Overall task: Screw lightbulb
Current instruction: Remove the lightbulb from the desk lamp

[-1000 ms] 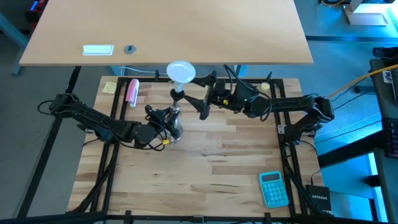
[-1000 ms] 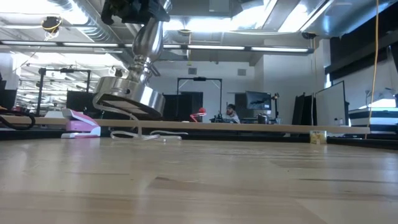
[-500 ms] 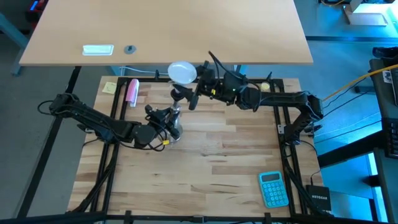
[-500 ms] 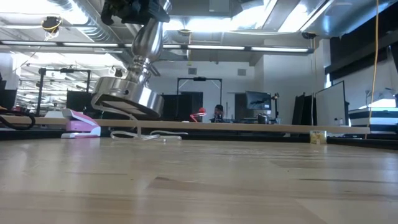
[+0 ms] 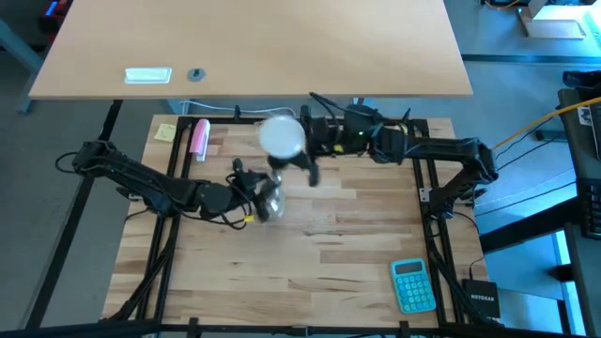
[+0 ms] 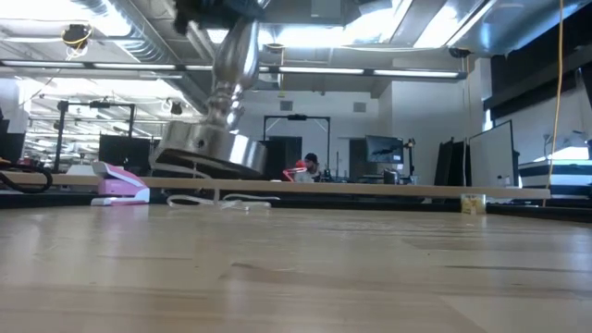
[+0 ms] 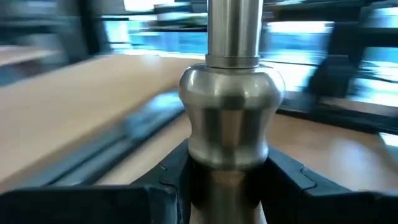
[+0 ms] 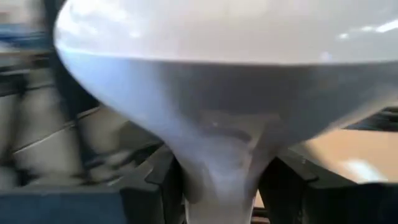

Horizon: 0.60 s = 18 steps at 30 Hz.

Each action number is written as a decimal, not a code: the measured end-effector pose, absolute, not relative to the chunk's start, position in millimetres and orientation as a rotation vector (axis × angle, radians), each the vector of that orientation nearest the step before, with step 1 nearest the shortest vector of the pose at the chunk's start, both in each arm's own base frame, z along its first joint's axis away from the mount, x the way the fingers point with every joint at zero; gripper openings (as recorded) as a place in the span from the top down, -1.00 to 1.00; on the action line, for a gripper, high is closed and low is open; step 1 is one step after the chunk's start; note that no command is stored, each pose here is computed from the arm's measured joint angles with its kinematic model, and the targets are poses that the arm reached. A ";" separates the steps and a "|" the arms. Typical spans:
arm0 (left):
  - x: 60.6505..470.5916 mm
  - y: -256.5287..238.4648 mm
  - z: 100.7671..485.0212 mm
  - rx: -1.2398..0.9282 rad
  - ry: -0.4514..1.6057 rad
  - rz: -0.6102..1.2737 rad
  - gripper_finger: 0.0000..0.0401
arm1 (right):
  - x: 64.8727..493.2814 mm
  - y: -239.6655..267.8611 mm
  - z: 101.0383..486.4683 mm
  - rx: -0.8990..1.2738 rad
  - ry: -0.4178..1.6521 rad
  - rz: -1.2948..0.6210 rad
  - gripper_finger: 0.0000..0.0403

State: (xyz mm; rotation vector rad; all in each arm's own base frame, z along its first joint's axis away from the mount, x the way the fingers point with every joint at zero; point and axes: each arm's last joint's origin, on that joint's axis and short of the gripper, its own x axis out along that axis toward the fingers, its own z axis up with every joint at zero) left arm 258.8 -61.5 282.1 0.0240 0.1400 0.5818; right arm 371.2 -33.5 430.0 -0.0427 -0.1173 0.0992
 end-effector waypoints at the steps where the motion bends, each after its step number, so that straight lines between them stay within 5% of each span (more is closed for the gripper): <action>1: 258.8 -63.2 283.6 0.022 0.143 0.502 0.39 | 367.5 -31.0 431.8 -0.047 -0.108 0.171 0.19; 9: 257.8 -79.4 296.7 -0.031 0.089 -0.113 0.40 | 351.3 -6.7 437.7 -0.130 -0.149 0.900 0.20; 18: 259.0 -73.3 295.2 -0.027 0.102 -0.076 0.40 | 353.9 -1.2 438.5 -0.088 -0.131 0.767 0.21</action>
